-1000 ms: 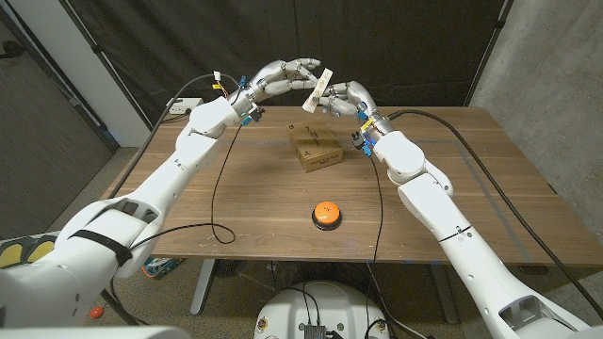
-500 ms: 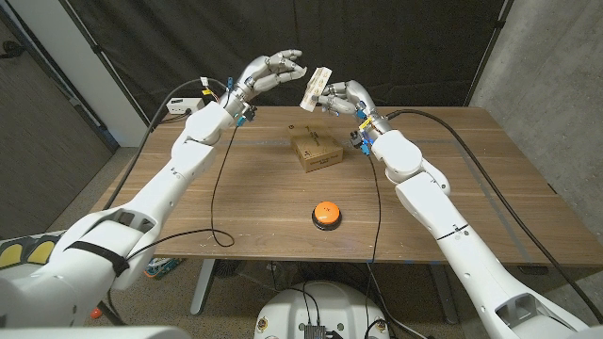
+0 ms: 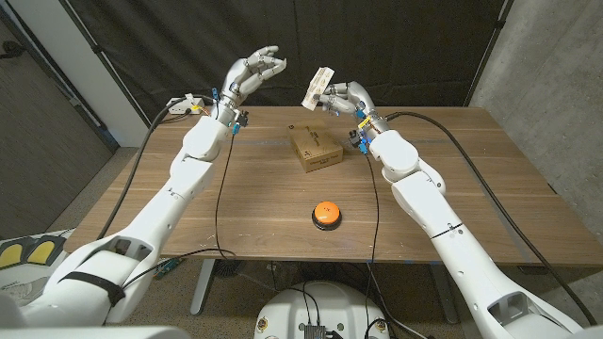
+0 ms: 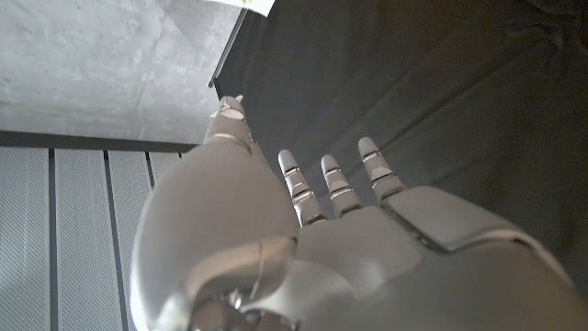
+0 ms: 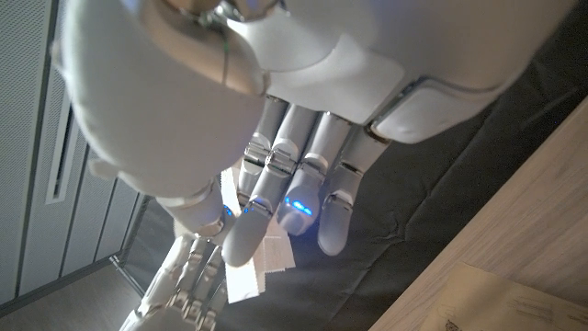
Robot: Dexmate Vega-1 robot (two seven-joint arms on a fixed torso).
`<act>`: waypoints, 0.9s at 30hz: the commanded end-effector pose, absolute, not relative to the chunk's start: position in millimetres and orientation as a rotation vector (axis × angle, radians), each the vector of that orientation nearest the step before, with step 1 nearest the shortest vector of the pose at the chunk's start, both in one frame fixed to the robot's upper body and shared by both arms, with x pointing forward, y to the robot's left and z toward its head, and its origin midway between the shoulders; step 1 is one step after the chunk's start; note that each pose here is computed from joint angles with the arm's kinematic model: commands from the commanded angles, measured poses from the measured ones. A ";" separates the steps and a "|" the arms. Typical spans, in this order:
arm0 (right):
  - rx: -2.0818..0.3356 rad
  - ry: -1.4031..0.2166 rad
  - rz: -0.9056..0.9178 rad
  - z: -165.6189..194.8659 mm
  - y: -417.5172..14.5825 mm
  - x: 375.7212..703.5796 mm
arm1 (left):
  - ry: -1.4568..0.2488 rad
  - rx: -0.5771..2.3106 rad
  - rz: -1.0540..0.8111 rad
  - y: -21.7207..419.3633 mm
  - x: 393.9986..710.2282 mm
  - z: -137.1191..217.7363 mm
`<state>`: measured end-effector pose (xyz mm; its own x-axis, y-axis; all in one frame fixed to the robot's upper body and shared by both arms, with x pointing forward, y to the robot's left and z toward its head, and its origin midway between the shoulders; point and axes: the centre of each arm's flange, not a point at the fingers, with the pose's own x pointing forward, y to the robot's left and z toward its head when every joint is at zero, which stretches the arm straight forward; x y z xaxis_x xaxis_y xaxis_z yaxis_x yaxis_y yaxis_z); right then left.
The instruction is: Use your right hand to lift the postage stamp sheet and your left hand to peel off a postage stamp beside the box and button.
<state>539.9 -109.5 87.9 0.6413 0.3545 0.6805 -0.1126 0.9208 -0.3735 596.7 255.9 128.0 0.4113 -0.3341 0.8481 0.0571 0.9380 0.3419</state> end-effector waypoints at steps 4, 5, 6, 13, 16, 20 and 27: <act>-0.186 -0.775 0.177 83.3 -121.9 554.1 | -1.144 0.172 -0.139 278.1 567.5 110.8; -0.179 -0.773 0.171 82.3 -123.6 554.8 | -1.145 0.172 -0.136 278.8 566.3 109.8; -0.172 -0.772 0.166 81.3 -125.2 555.2 | -1.146 0.168 -0.127 279.2 565.1 108.3; -0.169 -0.764 0.122 71.6 -133.9 551.2 | -1.143 0.206 -0.098 281.8 555.4 99.7; -0.162 -0.761 0.095 67.0 -138.8 548.6 | -1.138 0.213 -0.089 283.0 551.4 95.6; -0.139 -0.748 0.061 61.6 -144.0 544.0 | -1.130 0.211 -0.076 285.0 544.6 88.2; -0.090 -0.768 0.036 52.4 -149.4 533.3 | -1.123 0.228 -0.032 291.3 528.0 76.6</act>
<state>545.2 -138.6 64.9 0.7223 0.1382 0.6777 -0.0323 0.9855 -0.1666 548.7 283.7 92.4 0.4217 -0.1746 0.8898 -0.0369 0.9772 0.2092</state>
